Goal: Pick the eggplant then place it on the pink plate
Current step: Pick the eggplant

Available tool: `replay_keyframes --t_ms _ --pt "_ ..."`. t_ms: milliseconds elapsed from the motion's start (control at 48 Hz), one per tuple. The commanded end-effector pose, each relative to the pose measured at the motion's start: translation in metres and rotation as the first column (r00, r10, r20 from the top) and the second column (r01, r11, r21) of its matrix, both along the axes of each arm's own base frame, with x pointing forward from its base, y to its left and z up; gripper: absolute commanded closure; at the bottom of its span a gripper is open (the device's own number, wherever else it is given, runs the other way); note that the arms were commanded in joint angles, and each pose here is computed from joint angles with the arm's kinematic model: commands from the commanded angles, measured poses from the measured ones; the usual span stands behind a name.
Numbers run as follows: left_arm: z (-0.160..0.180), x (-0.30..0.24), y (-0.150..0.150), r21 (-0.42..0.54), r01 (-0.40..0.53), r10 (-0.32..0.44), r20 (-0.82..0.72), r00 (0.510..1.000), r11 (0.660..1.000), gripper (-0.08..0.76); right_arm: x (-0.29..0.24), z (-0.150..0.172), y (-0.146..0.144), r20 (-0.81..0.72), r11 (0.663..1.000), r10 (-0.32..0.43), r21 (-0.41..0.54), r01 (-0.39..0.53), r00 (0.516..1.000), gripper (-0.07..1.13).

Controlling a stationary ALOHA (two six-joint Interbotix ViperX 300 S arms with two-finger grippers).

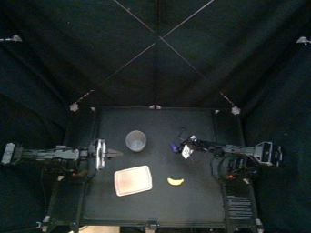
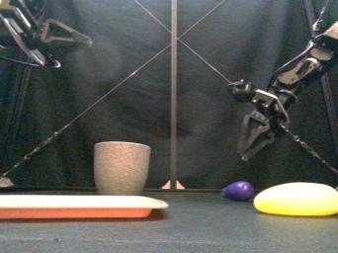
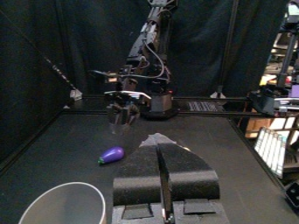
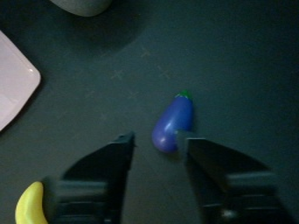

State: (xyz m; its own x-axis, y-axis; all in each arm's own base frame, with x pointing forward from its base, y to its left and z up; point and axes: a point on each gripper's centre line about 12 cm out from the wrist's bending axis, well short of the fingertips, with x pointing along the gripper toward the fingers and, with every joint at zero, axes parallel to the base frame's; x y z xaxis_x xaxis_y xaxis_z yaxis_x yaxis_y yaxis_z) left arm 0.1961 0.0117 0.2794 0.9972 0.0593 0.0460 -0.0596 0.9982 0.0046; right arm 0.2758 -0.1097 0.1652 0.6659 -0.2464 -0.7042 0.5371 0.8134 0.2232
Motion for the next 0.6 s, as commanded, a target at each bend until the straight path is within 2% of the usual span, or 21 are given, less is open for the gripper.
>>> replay_keyframes --t_ms 21,354,604 --pt "0.005 0.002 -0.001 0.001 0.003 -0.003 0.012 1.000 1.000 0.674 0.014 0.007 -0.009 0.020 1.000 -0.013 -0.003 0.014 1.000 0.00" --pt "0.004 0.002 0.000 -0.002 0.003 -0.003 0.011 1.000 1.000 0.674 0.028 -0.020 -0.026 -0.112 0.996 -0.045 0.075 0.054 0.993 0.01" --pt "0.004 0.002 0.000 -0.004 0.002 -0.002 0.009 1.000 1.000 0.674 0.034 -0.042 -0.028 -0.178 0.993 -0.039 0.105 0.059 0.983 0.02"
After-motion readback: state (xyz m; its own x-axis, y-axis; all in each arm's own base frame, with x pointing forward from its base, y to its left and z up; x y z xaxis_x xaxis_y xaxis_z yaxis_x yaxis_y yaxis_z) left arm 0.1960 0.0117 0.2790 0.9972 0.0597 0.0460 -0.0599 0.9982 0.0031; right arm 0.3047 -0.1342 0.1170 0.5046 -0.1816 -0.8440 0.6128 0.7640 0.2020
